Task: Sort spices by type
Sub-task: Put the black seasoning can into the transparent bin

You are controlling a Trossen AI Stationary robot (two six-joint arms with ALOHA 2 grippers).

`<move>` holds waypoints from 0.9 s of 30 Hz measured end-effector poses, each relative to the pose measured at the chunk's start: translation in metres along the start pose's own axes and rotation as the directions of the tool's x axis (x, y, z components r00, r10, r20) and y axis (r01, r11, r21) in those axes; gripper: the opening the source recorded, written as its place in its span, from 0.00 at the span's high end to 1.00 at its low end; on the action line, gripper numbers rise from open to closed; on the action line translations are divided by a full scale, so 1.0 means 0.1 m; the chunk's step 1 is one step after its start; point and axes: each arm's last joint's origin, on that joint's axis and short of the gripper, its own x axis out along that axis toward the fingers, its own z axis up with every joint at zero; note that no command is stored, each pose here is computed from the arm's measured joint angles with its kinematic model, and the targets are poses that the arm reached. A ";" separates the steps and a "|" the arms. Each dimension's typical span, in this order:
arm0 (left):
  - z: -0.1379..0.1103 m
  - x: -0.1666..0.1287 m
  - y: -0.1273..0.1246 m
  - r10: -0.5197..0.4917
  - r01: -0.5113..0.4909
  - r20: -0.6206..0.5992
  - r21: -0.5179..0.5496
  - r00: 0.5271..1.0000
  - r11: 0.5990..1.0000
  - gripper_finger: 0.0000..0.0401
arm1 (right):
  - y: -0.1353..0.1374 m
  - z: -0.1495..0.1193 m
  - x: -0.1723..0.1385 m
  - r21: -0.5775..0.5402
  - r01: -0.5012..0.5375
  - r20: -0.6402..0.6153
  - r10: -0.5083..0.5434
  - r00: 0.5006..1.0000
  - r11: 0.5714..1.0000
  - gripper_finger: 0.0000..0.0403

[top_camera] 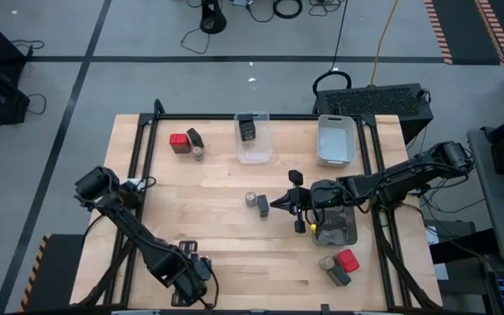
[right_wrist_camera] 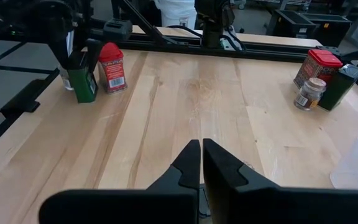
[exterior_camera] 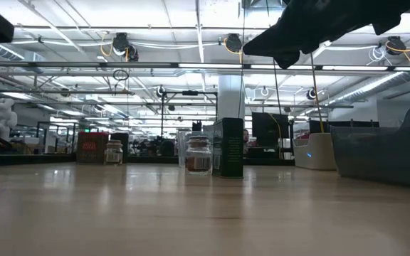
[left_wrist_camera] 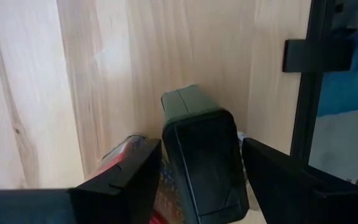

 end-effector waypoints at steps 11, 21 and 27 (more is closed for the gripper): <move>0.04 -0.01 0.04 0.000 0.000 0.003 -0.007 1.000 1.000 0.66 | 0.00 0.00 0.00 0.000 0.000 0.000 0.000 1.000 1.000 1.00; 0.24 -0.12 0.14 -0.036 0.033 0.033 0.082 0.999 0.996 0.63 | 0.00 0.00 0.00 0.000 0.000 0.000 0.000 1.000 1.000 1.00; 0.46 -0.35 0.32 -0.014 0.006 0.044 0.167 0.999 0.986 0.66 | 0.00 -0.02 0.00 -0.003 0.001 -0.016 -0.001 1.000 1.000 1.00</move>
